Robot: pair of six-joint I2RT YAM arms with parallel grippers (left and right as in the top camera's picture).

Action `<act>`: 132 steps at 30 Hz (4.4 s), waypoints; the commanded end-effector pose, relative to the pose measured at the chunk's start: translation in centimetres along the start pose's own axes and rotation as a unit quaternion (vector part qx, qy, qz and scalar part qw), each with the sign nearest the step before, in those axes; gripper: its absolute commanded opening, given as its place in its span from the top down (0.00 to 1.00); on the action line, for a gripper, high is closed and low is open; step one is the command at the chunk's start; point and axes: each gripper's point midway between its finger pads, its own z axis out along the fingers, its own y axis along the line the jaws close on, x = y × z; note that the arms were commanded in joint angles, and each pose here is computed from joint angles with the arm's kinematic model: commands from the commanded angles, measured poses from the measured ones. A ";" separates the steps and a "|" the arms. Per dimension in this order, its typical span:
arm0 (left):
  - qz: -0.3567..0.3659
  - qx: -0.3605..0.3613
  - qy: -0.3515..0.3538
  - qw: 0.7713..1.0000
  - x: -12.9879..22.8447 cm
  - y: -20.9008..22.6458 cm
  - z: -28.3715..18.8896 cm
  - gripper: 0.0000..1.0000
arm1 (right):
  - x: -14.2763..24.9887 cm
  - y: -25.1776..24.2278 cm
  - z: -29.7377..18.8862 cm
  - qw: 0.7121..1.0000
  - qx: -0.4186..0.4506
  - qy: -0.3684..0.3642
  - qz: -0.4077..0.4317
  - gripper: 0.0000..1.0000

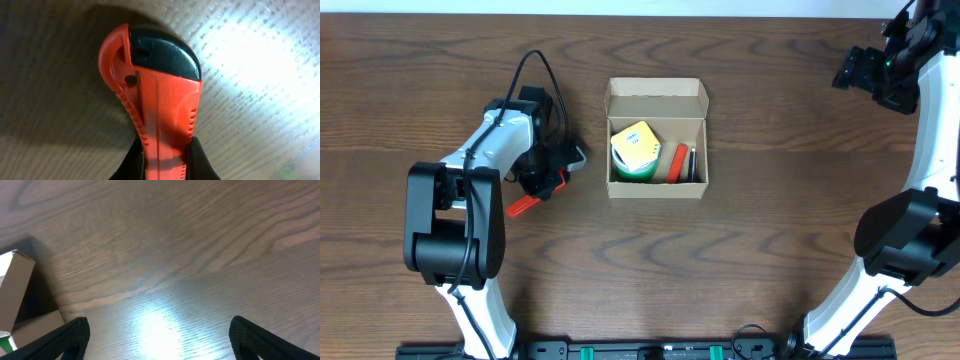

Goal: Pack container
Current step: 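Move the left gripper to the red box cutter and grasp it, then place the red box cutter into the box and release it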

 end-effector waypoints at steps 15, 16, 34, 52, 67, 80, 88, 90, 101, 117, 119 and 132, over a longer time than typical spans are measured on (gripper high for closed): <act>-0.298 -0.120 -0.037 0.946 -2.3 7.1 -5.8 0.94 | 0.2 -0.4 -0.1 1.000 0.005 0.005 0.010 0.10; -0.309 -0.122 -0.042 0.942 -2.5 7.2 -6.5 0.94 | 0.2 -0.3 -0.1 1.000 0.004 0.005 0.010 0.10; -0.402 -0.141 -0.066 0.902 -2.0 6.3 -19.1 0.94 | 0.3 -0.1 -0.1 1.000 -0.001 0.006 0.010 0.10; 0.040 -0.079 -0.132 0.987 -11.1 -8.2 -25.6 0.94 | 0.3 -0.1 -0.1 1.000 -0.001 0.006 0.010 0.10; 0.322 -0.033 -0.107 0.940 -14.3 -18.0 -22.5 0.94 | 0.3 -0.1 -0.1 1.000 -0.001 0.007 0.010 0.10; 0.338 -0.022 -0.065 0.939 -15.6 -16.7 -14.1 0.94 | 0.3 -0.1 -0.1 1.000 -0.001 0.007 0.012 0.10; 0.363 -0.050 -0.078 0.927 -17.0 -15.8 -12.8 0.94 | 0.3 -0.1 -0.1 1.000 -0.001 0.007 0.012 0.10; 0.366 -0.059 -0.087 0.925 -17.6 -15.6 -12.9 0.94 | 0.3 -0.1 -0.1 1.000 -0.001 0.007 0.012 0.10; 0.362 -0.079 -0.104 0.923 -19.0 -14.9 -12.8 0.94 | 0.3 -0.1 -0.1 1.000 -0.001 0.007 0.012 0.10; 0.342 -0.078 -0.022 0.936 -17.5 -13.4 -9.2 0.94 | 0.3 -0.1 -0.1 1.000 -0.001 0.007 0.012 0.10; 0.337 -0.081 -0.025 0.938 -17.7 -13.3 -9.2 0.94 | 0.3 -0.2 -0.1 1.000 -0.001 0.007 0.012 0.10; 0.307 -0.107 -0.038 0.945 -18.6 -12.5 -9.5 0.56 | 0.4 -0.1 -0.1 1.000 -0.001 0.008 0.012 0.10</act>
